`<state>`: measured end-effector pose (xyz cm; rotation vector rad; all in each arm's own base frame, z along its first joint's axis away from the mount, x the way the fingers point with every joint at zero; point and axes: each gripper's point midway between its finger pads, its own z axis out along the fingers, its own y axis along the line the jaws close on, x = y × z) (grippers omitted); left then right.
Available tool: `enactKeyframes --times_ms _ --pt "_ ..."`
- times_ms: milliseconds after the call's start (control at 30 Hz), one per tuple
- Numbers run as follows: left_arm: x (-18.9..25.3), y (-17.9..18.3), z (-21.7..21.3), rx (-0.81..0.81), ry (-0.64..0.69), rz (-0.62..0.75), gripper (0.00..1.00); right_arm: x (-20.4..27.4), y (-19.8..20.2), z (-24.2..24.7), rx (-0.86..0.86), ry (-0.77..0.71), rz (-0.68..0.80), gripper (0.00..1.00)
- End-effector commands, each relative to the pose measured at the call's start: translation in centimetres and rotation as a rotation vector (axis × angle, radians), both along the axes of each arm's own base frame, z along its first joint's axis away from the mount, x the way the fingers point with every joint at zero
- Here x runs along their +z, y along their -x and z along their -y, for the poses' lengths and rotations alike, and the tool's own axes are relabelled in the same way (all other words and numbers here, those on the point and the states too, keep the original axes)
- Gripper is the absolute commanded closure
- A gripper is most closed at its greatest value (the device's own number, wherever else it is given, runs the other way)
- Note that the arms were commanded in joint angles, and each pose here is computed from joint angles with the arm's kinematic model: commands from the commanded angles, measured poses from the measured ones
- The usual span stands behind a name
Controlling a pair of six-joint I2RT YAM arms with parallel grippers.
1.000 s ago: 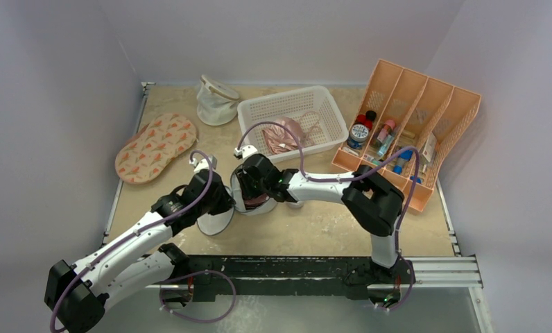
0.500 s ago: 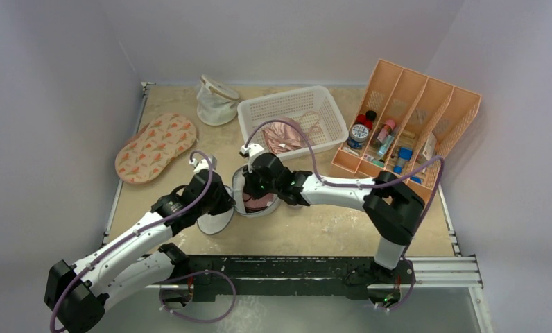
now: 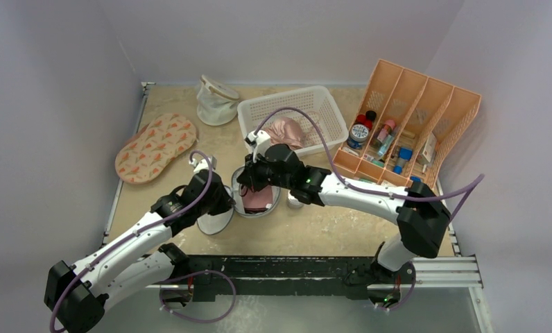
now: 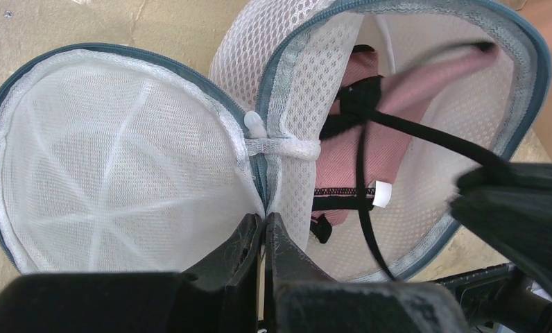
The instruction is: Unzip the laundry bag and remove the bra
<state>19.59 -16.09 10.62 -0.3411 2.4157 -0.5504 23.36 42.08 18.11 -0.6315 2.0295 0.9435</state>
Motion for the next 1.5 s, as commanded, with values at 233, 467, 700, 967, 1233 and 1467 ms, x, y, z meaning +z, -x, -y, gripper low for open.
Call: enactKeyframes --times_ms 233,467,700,967,1233,1467 --pt "1.5 -0.7 0.4 0.004 0.027 0.043 1.00 9.8 0.2 1.3 -0.036 -0.210 0.122 1.00" --pt "1.4 -0.6 0.5 -0.002 0.032 0.039 1.00 13.9 0.5 2.7 -0.057 -0.288 0.184 1.00" --pt "1.4 -0.6 0.4 0.003 0.030 0.041 1.00 18.8 0.5 4.1 -0.083 -0.344 0.270 1.00" --pt "1.3 -0.6 0.4 0.004 0.029 0.035 1.00 25.8 0.3 6.8 -0.142 -0.402 0.424 1.00" --pt "1.3 -0.6 0.2 0.016 0.030 0.042 1.00 32.2 -0.1 8.6 -0.196 -0.442 0.574 1.00" --pt "1.2 -0.6 0.3 0.009 0.030 0.039 1.00 36.0 -1.6 10.2 -0.295 -0.434 0.698 1.00"
